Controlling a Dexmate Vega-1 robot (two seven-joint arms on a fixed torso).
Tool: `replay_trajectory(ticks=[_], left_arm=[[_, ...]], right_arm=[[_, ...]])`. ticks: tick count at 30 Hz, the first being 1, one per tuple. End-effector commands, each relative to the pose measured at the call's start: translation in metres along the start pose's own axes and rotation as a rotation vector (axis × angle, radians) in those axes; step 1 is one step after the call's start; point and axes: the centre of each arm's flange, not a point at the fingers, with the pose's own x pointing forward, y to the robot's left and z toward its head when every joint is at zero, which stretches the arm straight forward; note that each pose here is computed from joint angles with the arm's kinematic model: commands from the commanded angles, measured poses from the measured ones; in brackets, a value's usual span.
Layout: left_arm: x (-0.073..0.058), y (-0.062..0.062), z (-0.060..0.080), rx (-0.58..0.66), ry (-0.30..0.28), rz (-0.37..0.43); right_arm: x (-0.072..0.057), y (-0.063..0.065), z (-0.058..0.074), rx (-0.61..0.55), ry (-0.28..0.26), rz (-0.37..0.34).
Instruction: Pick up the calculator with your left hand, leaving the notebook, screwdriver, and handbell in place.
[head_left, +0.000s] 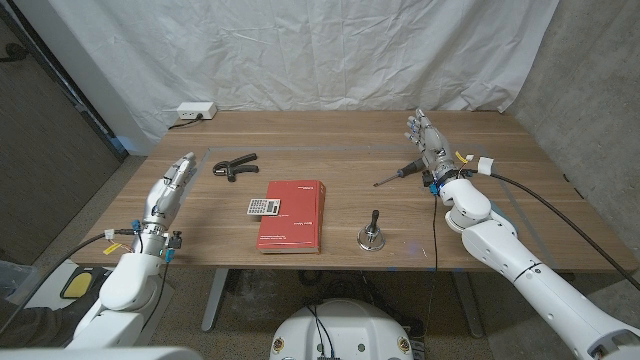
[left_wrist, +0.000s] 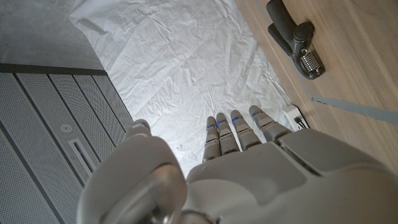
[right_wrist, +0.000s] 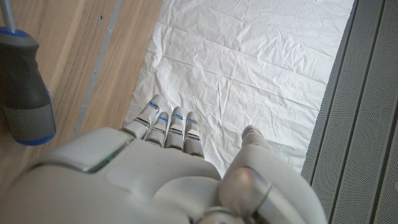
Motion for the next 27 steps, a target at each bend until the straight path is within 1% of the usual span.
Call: replay_trajectory(ticks=[1, 3, 4, 6, 8, 9, 14, 18, 20, 24, 27], left_arm=[[-0.007, -0.002, -0.004, 0.033, -0.027, 0.035], [-0.011, -0.002, -0.002, 0.046, -0.030, 0.050], [-0.012, -0.001, -0.001, 0.054, -0.027, 0.042], [-0.016, -0.002, 0.002, 0.087, -0.033, 0.060], [-0.018, -0.001, 0.005, 0.108, -0.031, 0.058], [-0.020, -0.001, 0.005, 0.121, -0.033, 0.073], [-0.023, 0.002, 0.003, 0.128, -0.024, 0.085], [-0.027, -0.001, 0.005, 0.179, -0.021, 0.097], [-0.031, -0.003, 0.006, 0.183, -0.031, 0.117], [-0.042, -0.002, 0.014, 0.241, -0.047, 0.149], [-0.045, -0.001, 0.017, 0.269, -0.046, 0.153]], right_arm=[[-0.002, -0.003, 0.003, -0.001, -0.002, -0.007], [-0.003, -0.004, 0.003, -0.001, -0.001, -0.009], [-0.003, -0.004, 0.002, 0.001, -0.001, -0.010], [-0.004, -0.005, 0.002, 0.000, -0.001, -0.011], [-0.004, -0.005, 0.002, 0.002, -0.002, -0.011], [-0.004, -0.004, 0.002, 0.001, -0.003, -0.010], [-0.004, -0.003, 0.003, -0.002, -0.002, -0.007], [-0.004, -0.002, 0.003, 0.000, -0.001, -0.007], [-0.004, -0.002, 0.003, 0.000, 0.000, -0.007], [-0.005, -0.005, 0.003, 0.008, 0.000, -0.014], [-0.007, -0.008, 0.006, -0.002, 0.002, -0.022]])
